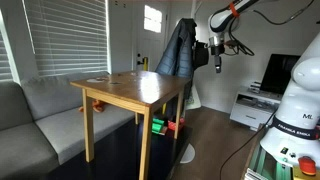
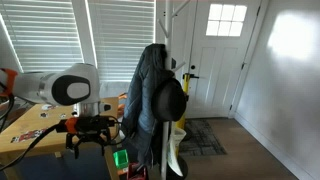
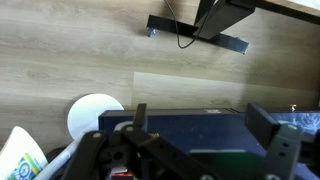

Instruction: Move the black hat to a higher hook

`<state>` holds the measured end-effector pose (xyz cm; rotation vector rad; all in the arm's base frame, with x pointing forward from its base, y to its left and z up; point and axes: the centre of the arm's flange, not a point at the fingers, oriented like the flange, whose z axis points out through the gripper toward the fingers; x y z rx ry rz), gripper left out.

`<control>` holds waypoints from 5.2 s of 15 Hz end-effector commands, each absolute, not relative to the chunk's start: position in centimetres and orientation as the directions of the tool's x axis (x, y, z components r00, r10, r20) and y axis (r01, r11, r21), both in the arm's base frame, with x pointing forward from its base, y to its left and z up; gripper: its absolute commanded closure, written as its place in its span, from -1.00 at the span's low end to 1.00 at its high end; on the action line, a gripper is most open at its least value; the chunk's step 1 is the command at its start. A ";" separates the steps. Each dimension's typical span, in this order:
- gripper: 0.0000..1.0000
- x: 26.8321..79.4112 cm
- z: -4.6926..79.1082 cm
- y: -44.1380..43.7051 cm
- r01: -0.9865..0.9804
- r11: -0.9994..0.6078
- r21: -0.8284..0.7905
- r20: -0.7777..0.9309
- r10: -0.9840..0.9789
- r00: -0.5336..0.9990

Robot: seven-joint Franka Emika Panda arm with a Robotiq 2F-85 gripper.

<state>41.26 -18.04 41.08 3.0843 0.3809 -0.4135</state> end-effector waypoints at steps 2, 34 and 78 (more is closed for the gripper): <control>-1.00 41.3 41.1 -18.0 0.240 -0.970 -0.026 -0.260 0.238 0.936; -1.00 43.1 57.2 -43.1 -0.025 -0.984 0.178 0.408 0.051 0.911; 0.97 53.3 55.9 -45.8 -0.315 -0.946 0.081 0.523 -0.229 0.821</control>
